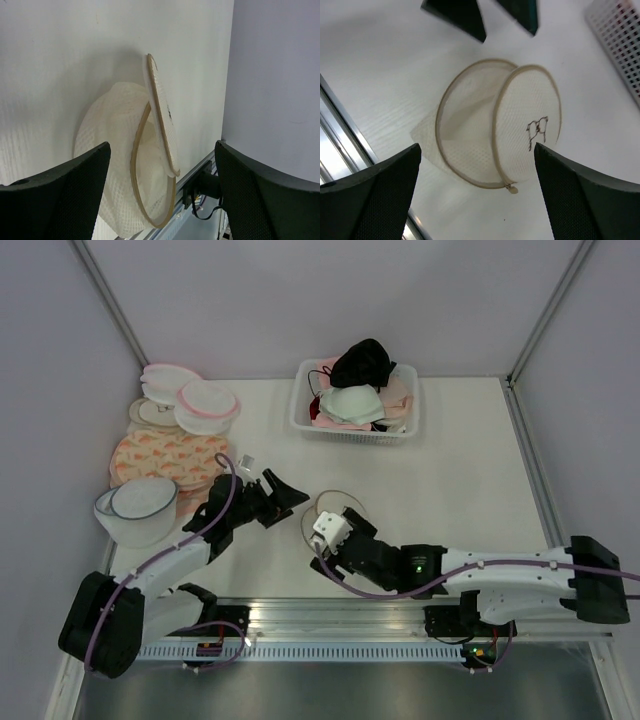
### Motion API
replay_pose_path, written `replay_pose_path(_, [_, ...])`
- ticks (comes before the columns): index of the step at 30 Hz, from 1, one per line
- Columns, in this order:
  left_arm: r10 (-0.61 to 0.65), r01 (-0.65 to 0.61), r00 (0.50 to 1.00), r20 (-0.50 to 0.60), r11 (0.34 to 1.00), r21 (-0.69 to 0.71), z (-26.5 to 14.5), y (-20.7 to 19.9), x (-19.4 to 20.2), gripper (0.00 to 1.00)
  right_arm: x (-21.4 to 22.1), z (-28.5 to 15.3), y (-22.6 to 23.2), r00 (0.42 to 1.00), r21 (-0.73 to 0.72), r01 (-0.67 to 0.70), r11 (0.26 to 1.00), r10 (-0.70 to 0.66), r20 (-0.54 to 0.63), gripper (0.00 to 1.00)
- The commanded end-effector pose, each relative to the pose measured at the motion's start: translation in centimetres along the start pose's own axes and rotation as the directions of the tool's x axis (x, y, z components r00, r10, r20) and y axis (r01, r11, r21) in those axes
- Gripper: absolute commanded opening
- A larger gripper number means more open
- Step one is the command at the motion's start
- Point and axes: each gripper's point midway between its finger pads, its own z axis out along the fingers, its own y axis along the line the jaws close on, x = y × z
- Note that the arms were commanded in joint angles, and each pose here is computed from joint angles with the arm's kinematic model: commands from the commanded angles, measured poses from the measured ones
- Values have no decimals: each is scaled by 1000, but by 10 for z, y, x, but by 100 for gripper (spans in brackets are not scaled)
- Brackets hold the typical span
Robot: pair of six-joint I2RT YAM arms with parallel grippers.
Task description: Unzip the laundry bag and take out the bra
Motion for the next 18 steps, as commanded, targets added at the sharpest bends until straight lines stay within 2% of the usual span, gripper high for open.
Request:
replay_pose_path(1, [73,-72,997,35,997,-31,-14,3,-4,89,-50,-38,-31,968,64,-171,983,155,197,98])
replay_pose_path(5, [91,-91,996,18,996,24,-17,-9,-1,89,-54,-60,-51,936,104,-283,954,251,248,98])
replay_pose_path(9, [82,-81,997,-14,993,84,-12,-20,3,90,-42,-63,-58,921,138,-342,929,303,242,98])
replay_pose_path(10, [77,-74,996,-34,994,82,-10,-20,5,90,-36,-61,-57,924,148,-346,927,309,223,98])
replay_pose_path(11, [73,-70,996,-43,995,66,-6,-22,2,95,-33,-61,-59,918,163,-369,915,331,219,98])
replay_pose_path(13, [51,-53,995,-82,998,-30,-2,-6,7,97,-27,-59,-59,919,176,-374,911,338,204,98])
replay_pose_path(18, [44,-49,995,-89,997,-54,8,-11,9,99,-20,-57,-59,908,188,-402,896,364,209,98])
